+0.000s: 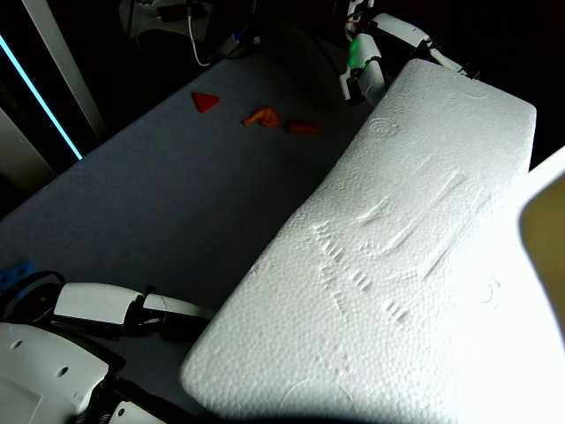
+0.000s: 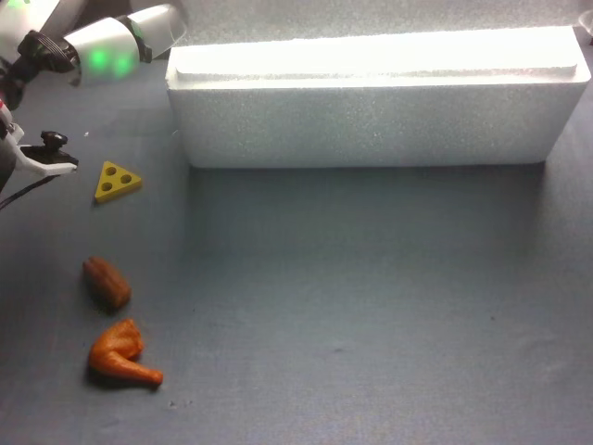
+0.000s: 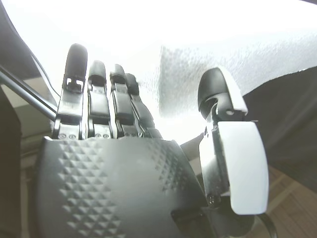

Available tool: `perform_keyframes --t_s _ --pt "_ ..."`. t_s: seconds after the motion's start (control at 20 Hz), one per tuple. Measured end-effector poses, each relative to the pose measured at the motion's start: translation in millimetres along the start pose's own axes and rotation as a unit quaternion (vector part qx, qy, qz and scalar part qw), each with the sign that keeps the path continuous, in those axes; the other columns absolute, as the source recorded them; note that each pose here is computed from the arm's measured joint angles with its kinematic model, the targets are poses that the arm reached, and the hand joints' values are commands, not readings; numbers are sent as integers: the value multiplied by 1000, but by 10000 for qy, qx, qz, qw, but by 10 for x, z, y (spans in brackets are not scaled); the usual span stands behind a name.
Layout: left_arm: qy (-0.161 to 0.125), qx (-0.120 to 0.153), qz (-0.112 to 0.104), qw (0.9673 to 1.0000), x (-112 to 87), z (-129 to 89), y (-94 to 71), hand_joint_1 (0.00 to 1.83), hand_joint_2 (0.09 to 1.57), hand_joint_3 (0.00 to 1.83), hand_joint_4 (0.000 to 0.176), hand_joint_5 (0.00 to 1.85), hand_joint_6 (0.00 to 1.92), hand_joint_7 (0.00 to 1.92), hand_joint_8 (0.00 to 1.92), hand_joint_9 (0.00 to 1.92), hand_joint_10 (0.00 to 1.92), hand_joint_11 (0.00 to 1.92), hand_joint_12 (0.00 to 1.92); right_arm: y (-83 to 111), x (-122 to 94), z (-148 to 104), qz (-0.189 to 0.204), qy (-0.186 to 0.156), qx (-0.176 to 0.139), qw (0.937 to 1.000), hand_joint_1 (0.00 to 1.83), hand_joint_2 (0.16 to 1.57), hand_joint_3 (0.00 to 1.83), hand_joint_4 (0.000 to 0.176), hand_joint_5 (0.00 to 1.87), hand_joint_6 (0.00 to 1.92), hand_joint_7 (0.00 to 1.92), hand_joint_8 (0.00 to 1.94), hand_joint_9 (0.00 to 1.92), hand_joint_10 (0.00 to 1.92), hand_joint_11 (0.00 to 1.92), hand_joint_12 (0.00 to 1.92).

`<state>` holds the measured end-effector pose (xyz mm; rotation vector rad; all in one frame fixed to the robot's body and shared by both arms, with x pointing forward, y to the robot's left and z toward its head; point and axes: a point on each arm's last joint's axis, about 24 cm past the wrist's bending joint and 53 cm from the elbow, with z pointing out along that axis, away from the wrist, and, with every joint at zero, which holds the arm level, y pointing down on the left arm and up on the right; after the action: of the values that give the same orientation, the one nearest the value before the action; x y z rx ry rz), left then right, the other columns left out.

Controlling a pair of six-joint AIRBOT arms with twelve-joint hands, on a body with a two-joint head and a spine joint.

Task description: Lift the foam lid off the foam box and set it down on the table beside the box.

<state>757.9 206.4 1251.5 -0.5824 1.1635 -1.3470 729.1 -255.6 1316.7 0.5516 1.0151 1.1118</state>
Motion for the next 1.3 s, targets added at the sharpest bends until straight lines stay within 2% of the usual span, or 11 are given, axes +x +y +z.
perform_keyframes --t_s 0.15,0.25,0.5,0.6,0.8,0.85,0.9,0.95,1.0,1.15,1.3 --pt "-7 55 -2 10000 -8 -15 -36 383 1159 0 0 294 1 4 0 0 0 0 0 52 -39 -17 -1 -52 -73 10000 572 1248 0 0 0 682 188 368 0 1029 0 1786" --pt "-34 101 1 9999 -30 -22 -62 398 1153 0 0 282 0 0 0 0 0 0 0 80 -42 -23 -2 -68 -120 9999 601 1255 1 0 0 725 10 936 0 1236 0 1911" --pt "-5 167 40 9999 -51 -124 -116 371 1169 4 0 293 5 0 0 0 0 0 0 191 -48 -106 -8 -15 -212 9998 598 1217 0 0 0 737 0 1097 0 1402 0 1921" --pt "-7 212 29 9998 -59 -184 -156 374 1166 2 22 299 7 0 0 0 0 0 0 255 -42 -157 -56 5 -316 9995 627 1210 0 0 0 734 21 876 0 1137 0 1831" --pt "-9 322 133 9994 -108 -307 -233 321 1154 0 43 288 2 0 0 0 0 3 1 336 -25 -269 -205 121 -427 9988 561 1265 7 0 0 650 0 759 0 1086 0 1881" --pt "0 350 153 9993 -110 -350 -250 324 1162 1 22 296 5 8 3 0 0 3 2 340 -15 -301 -241 162 -430 9987 525 1269 5 0 0 594 0 428 0 637 0 1744" --pt "22 358 184 9992 -98 -394 -260 292 1175 6 0 294 4 33 12 0 0 23 12 349 -5 -326 -282 212 -432 9984 518 1287 10 0 0 602 0 318 0 539 0 1703" --pt "27 358 196 9992 -100 -423 -264 277 1180 7 0 289 2 47 15 3 1 40 24 344 9 -351 -301 246 -422 9984 478 1280 4 0 0 661 1 248 0 376 0 1615" --pt "39 361 201 9991 -98 -450 -277 275 1186 8 0 293 4 55 17 6 2 41 26 353 19 -384 -340 297 -424 9981 467 1290 4 0 0 680 32 220 0 357 0 1515" --pt "16 432 250 9988 -128 -543 -328 269 1206 0 0 314 4 119 4 67 14 0 592 366 81 -464 -422 442 -424 9972 483 1299 2 0 0 634 46 124 0 252 0 1313" --pt "32 423 308 9986 -146 -646 -352 259 1242 6 0 289 3 93 0 61 4 0 582 392 140 -537 -471 585 -432 9962 447 1293 0 0 0 638 72 96 0 333 0 1360"
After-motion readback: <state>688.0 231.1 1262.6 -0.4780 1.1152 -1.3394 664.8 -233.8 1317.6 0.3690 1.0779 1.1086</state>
